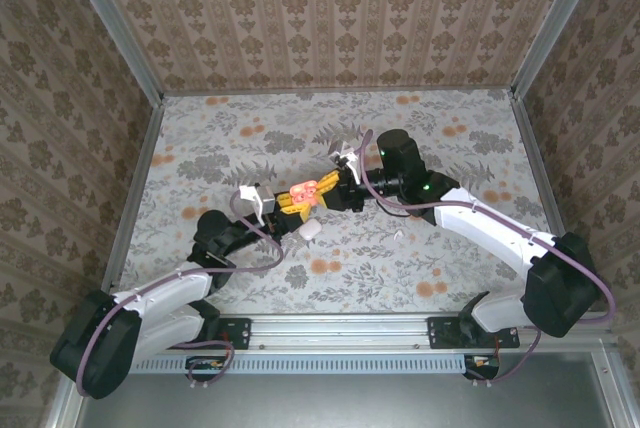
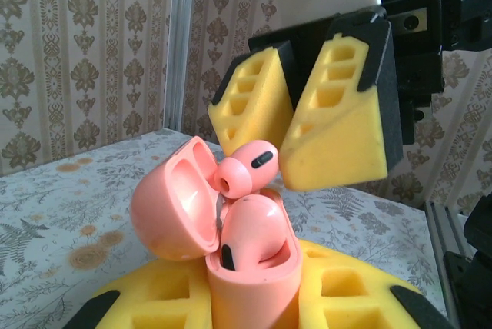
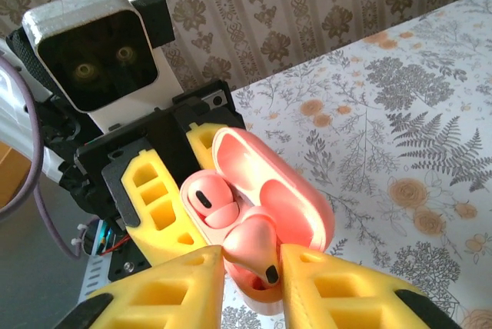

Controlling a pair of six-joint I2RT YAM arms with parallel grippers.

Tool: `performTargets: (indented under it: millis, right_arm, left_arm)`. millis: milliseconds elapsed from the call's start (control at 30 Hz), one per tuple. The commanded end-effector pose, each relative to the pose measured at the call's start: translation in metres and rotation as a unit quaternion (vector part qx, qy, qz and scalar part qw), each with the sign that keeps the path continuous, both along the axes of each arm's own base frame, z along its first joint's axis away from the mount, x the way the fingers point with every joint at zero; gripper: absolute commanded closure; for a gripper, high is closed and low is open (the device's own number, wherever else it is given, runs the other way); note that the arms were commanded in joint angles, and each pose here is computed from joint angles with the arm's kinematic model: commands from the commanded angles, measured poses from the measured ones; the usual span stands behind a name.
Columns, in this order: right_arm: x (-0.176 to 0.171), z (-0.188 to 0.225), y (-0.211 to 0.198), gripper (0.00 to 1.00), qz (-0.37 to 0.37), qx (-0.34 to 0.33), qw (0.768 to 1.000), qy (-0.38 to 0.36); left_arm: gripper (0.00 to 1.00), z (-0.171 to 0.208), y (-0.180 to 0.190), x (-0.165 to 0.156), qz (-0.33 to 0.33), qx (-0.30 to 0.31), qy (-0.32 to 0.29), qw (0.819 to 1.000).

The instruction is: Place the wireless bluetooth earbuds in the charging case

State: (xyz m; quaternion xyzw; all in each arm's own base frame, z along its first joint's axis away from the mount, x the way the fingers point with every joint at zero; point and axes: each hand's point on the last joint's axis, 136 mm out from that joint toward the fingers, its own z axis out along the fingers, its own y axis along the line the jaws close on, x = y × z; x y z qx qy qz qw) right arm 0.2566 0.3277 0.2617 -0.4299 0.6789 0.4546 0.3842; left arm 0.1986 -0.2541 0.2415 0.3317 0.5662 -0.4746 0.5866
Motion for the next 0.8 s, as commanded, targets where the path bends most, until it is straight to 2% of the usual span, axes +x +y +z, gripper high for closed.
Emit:
performTargets:
  millis: [0,400,500,767]
  right_arm:
    - [-0.005,0.002,0.002,0.73,0.014,-0.003,1.000,0.003]
    - [0.002,0.009,-0.003,0.70,-0.015,0.008,1.000,-0.013]
    - [0.005,0.012,-0.005,0.65,-0.025,0.013,0.999,-0.016]
    - [0.000,0.023,-0.010,0.62,-0.024,0.031,0.999,-0.024]
  left_arm:
    - [0.82,0.030,0.002,0.002,0.003,-0.031,-0.033,0.999]
    - [0.82,0.030,0.001,0.001,0.001,-0.031,-0.034,0.999]
    - [0.82,0.031,0.001,0.001,0.000,-0.031,-0.035,0.999]
    - [0.82,0.027,0.002,0.001,0.001,-0.027,-0.033,0.999]
